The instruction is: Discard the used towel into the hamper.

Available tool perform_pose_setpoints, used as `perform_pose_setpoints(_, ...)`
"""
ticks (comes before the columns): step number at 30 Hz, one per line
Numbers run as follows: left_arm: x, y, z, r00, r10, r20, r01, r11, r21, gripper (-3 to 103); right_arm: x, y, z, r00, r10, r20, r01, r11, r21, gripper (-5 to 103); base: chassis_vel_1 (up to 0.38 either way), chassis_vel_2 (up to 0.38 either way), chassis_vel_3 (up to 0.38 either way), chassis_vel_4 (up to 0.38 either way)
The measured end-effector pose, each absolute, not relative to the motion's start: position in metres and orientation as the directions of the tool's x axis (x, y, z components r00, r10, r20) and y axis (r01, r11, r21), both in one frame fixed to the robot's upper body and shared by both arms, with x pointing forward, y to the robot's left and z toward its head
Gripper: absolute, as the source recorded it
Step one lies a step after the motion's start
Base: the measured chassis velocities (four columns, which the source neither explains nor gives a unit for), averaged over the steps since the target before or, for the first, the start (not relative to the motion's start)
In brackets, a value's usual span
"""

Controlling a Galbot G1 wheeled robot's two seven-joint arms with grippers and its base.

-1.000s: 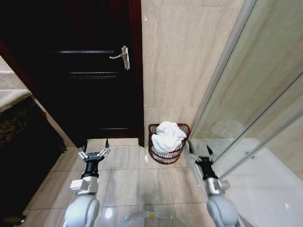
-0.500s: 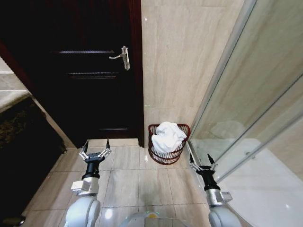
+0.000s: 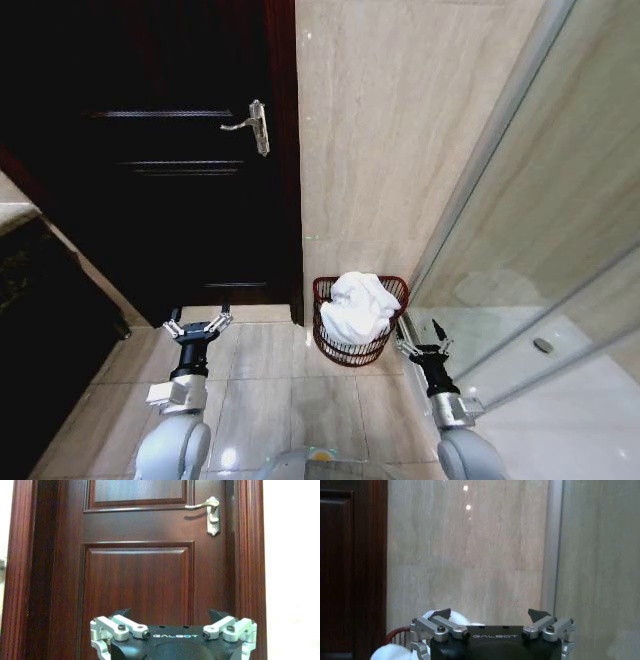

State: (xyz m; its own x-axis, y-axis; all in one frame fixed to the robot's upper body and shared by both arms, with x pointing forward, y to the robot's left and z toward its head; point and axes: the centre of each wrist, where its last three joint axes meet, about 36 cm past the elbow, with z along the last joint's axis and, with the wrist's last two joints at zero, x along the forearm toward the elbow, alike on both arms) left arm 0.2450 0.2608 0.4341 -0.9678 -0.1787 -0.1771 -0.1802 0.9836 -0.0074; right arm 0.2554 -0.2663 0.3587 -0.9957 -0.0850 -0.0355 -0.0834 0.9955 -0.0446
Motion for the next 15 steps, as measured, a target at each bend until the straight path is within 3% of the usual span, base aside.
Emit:
perform_pose_setpoints(13, 0.238, 0.262, 0.439, -0.961, -0.204, -0.184, -0.207, 0.978, -0.001, 100, 0.289, -0.296, 0.367, -0.965, -0.263, 0.006, -0.263, 0.963, -0.063, 100, 0.000, 0.000, 0.000, 0.000)
perform_pose_setpoints(15, 0.237, 0.260, 0.446, -0.955, -0.220, -0.201, -0.222, 0.975, -0.014, 100, 0.296, -0.293, 0.370, -0.928, -0.366, 0.071, -0.371, 0.926, -0.065, 100, 0.000, 0.000, 0.000, 0.000)
